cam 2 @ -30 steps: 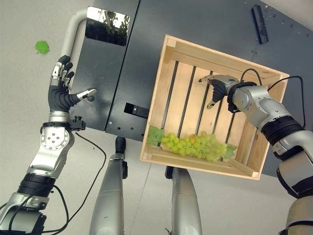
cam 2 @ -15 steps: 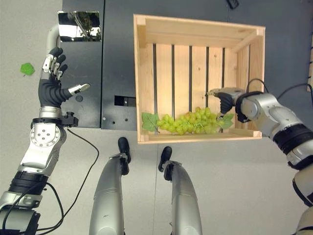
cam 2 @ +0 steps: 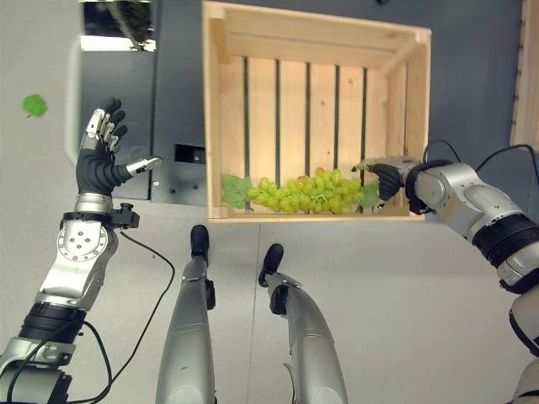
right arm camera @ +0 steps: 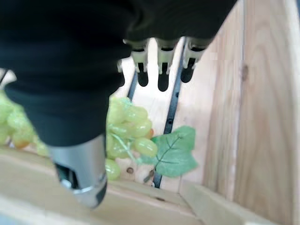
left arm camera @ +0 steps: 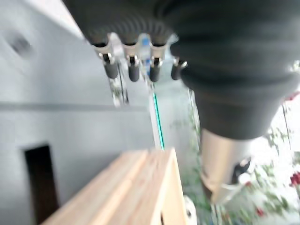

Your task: Pick up the fruits from the basket on one side to the basket on the other side

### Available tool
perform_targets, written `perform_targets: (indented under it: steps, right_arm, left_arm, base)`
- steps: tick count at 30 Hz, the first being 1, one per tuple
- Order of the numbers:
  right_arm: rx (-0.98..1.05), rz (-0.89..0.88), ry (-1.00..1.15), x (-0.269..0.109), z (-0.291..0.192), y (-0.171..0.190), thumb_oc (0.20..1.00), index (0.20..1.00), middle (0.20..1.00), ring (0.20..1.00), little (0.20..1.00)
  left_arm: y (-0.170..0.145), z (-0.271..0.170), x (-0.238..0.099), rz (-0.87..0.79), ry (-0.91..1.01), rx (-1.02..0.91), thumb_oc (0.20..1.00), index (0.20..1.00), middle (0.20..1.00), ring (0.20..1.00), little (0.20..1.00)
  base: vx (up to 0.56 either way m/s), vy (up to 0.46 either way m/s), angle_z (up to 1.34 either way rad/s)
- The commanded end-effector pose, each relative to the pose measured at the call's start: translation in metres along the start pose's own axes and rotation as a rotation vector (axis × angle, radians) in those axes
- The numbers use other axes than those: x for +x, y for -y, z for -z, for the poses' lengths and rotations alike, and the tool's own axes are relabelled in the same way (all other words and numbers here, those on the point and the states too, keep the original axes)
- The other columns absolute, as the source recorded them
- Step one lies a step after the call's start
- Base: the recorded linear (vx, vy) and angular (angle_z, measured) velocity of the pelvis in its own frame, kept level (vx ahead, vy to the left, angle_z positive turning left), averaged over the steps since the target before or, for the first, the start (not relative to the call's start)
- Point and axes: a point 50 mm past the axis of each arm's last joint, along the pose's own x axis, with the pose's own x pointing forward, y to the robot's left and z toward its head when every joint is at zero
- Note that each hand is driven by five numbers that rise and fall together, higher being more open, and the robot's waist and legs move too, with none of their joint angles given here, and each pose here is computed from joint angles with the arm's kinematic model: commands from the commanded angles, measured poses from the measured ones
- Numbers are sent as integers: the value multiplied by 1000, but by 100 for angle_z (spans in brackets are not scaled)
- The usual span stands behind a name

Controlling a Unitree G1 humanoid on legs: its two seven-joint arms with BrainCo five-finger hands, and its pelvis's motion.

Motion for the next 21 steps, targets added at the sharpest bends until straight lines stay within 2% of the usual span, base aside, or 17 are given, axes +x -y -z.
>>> perform_targets:
  steps: [1, 6, 14, 21]
  right_arm:
    - [-48, 80, 15, -6, -4, 27, 1000, 1000, 1000, 1000, 1000]
    - [-29, 133, 41, 1, -17, 36, 1000, 1000, 1000, 1000, 1000]
    - [64, 125, 84, 20, -35, 14, 1000, 1000, 1000, 1000, 1000]
    - [67, 65, 124, 41, -62, 0, 1000, 1000, 1000, 1000, 1000]
  left_arm:
    - [13, -21, 9, 8, 120, -49, 1000, 1000, 1000, 1000, 1000]
    - [16, -32, 19, 6, 163, -52, 1000, 1000, 1000, 1000, 1000]
    - [9, -28, 15, -25, 140, -91, 1000, 1000, 1000, 1000, 1000]
    - [11, -27, 13, -43, 127, -111, 1000, 1000, 1000, 1000, 1000]
  base:
    - [-101, -114, 92]
    - [-18, 55, 35]
    - [27, 77, 5]
    - [11, 35, -4]
